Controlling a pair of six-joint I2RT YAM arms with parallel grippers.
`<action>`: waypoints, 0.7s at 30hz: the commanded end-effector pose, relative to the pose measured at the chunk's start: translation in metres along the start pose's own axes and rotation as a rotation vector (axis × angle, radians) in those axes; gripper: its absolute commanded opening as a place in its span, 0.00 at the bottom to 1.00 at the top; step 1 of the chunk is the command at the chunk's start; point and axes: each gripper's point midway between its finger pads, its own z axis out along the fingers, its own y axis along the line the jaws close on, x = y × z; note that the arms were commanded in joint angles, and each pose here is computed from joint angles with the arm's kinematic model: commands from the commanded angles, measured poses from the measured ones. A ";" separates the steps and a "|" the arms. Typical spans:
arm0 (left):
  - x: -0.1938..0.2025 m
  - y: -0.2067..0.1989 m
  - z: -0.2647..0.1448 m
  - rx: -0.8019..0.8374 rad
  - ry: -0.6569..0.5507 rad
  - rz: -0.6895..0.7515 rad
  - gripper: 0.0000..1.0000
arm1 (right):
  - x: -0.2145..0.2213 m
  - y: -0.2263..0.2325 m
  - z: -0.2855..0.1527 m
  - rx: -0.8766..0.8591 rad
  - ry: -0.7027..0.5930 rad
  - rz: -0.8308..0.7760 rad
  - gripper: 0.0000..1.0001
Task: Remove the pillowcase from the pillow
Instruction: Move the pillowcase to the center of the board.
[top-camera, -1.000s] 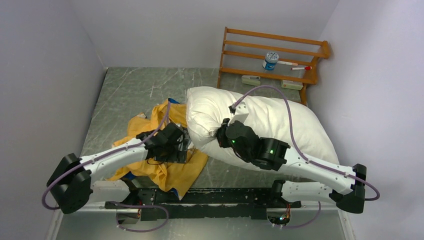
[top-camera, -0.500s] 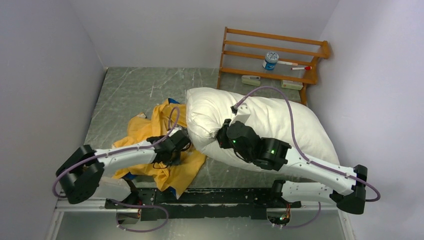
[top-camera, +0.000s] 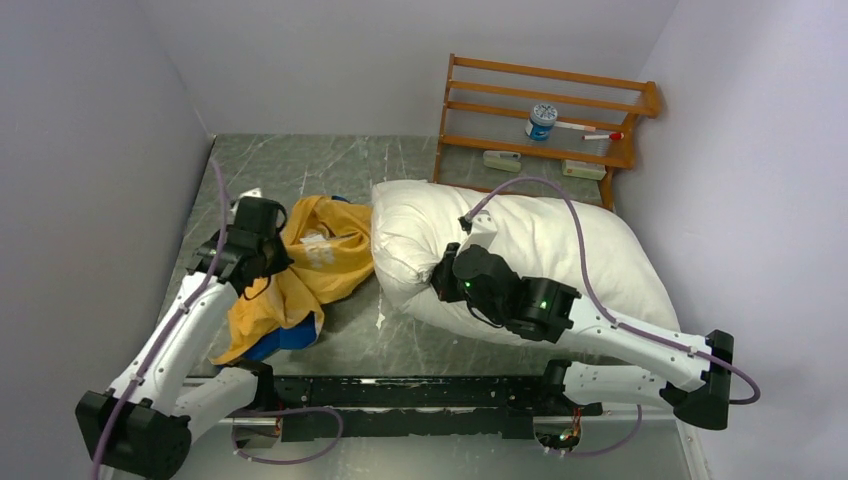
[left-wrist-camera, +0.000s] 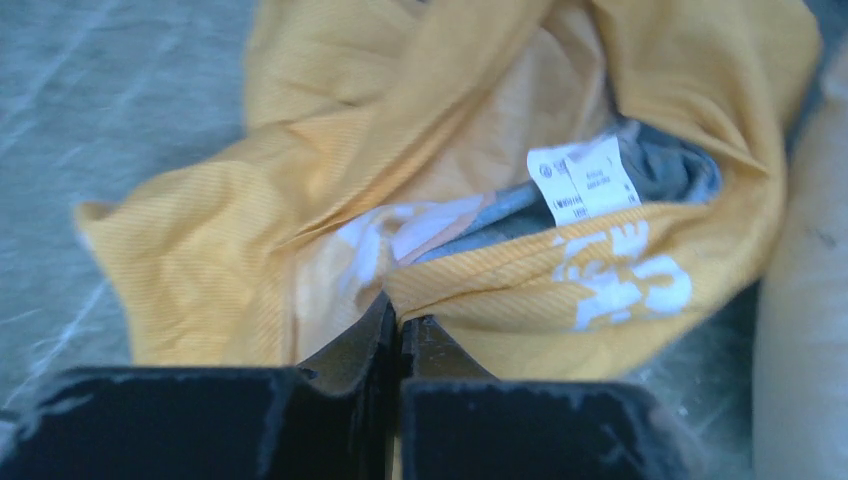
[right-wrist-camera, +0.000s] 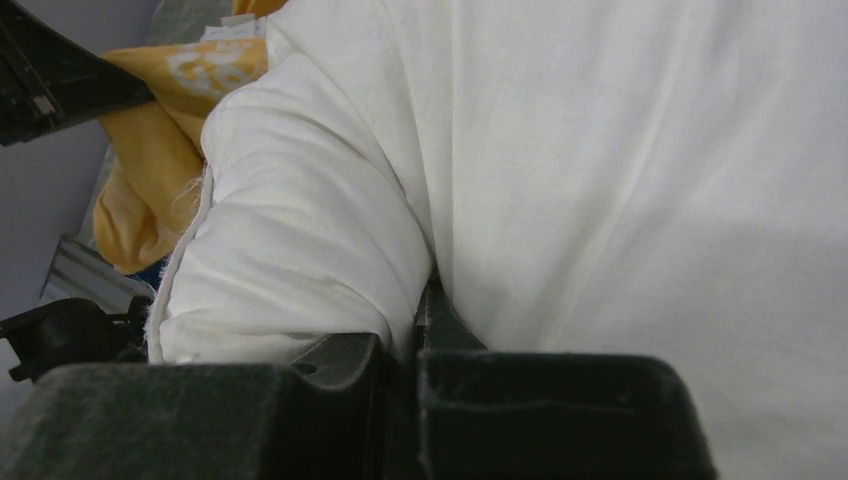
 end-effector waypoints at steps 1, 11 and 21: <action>-0.016 0.035 -0.002 -0.055 0.006 -0.035 0.05 | -0.006 -0.003 0.003 0.013 -0.020 0.047 0.00; 0.012 -0.006 0.023 0.233 0.202 0.047 0.62 | 0.003 0.004 0.010 -0.012 0.019 0.010 0.00; 0.013 -0.076 -0.001 0.274 0.127 0.405 0.89 | -0.002 0.006 0.015 0.010 0.008 -0.007 0.00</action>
